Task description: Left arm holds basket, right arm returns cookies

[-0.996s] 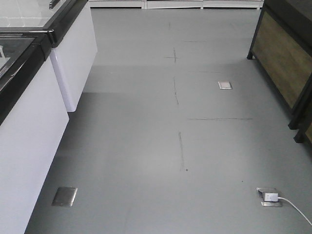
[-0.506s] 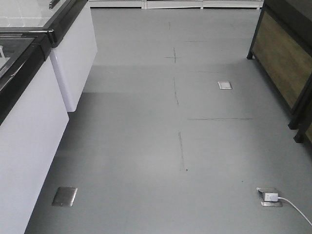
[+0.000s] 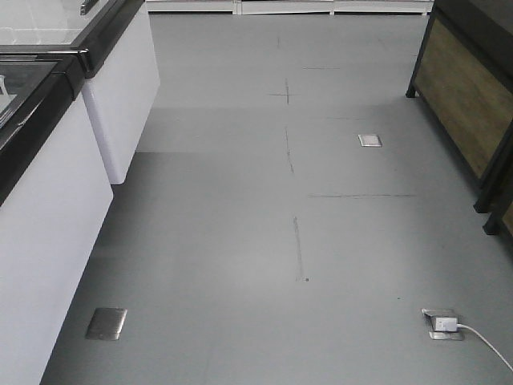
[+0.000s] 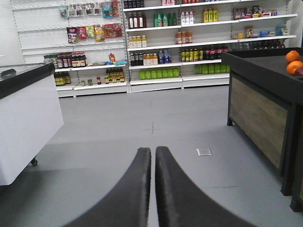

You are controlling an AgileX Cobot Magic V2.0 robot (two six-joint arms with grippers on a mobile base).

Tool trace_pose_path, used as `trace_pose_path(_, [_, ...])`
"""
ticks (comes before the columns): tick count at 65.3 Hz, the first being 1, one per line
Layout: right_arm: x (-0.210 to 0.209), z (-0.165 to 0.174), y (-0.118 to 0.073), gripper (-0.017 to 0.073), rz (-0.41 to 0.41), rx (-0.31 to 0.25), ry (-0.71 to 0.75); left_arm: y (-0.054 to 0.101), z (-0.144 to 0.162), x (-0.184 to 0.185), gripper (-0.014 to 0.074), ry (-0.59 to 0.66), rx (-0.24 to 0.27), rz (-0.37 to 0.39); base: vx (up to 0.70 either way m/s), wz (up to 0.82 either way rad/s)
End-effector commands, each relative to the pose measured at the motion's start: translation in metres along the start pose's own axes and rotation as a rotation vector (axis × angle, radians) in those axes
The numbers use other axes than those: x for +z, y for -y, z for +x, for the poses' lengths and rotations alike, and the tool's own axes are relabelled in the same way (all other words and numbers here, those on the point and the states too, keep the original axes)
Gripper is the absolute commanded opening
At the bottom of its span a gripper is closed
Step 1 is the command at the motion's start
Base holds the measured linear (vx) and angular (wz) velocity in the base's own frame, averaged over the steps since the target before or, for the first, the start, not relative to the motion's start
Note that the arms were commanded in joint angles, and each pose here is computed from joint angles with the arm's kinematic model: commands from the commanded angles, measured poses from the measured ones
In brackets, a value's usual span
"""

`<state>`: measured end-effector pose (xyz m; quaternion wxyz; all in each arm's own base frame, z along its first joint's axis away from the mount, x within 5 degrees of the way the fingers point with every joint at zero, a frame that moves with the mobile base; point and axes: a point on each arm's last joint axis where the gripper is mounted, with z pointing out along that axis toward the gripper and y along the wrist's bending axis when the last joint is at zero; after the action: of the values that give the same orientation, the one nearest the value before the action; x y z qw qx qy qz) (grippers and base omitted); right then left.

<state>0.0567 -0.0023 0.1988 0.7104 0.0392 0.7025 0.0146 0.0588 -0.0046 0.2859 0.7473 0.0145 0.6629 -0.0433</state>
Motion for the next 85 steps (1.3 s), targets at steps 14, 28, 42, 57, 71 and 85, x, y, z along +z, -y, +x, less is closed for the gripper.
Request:
trace_pose_path(14, [0.0, 0.0, -0.001, -0.001, -0.013, -0.014, 0.061, 0.002, -0.045, 0.048, -0.0006, -0.234, 0.049, -0.002, 0.0, 0.0])
trace_pose_path(28, [0.0, 0.0, -0.001, -0.001, -0.013, -0.014, 0.061, 0.002, -0.035, 0.066, -0.0006, -0.321, 0.047, -0.003, 0.0, 0.0])
trace_pose_path(42, [0.0, 0.0, -0.001, -0.001, -0.013, -0.014, 0.061, 0.002, -0.034, 0.067, -0.0005, -0.326, 0.041, -0.004, 0.0, 0.0])
trace_pose_path(57, [0.0, 0.0, -0.001, -0.001, -0.013, -0.014, 0.061, 0.002, -0.032, 0.067, 0.0059, -0.346, 0.042, -0.005, 0.0, 0.0])
trace_pose_path(71, [0.0, 0.0, -0.001, -0.001, -0.013, -0.014, 0.061, 0.001, -0.031, 0.066, 0.0221, -0.367, 0.04, -0.005, 0.0, 0.0])
trace_pose_path(85, [0.0, 0.0, -0.001, -0.001, -0.013, -0.014, 0.061, 0.002, -0.031, 0.066, 0.0426, -0.361, 0.039, -0.005, 0.0, 0.0])
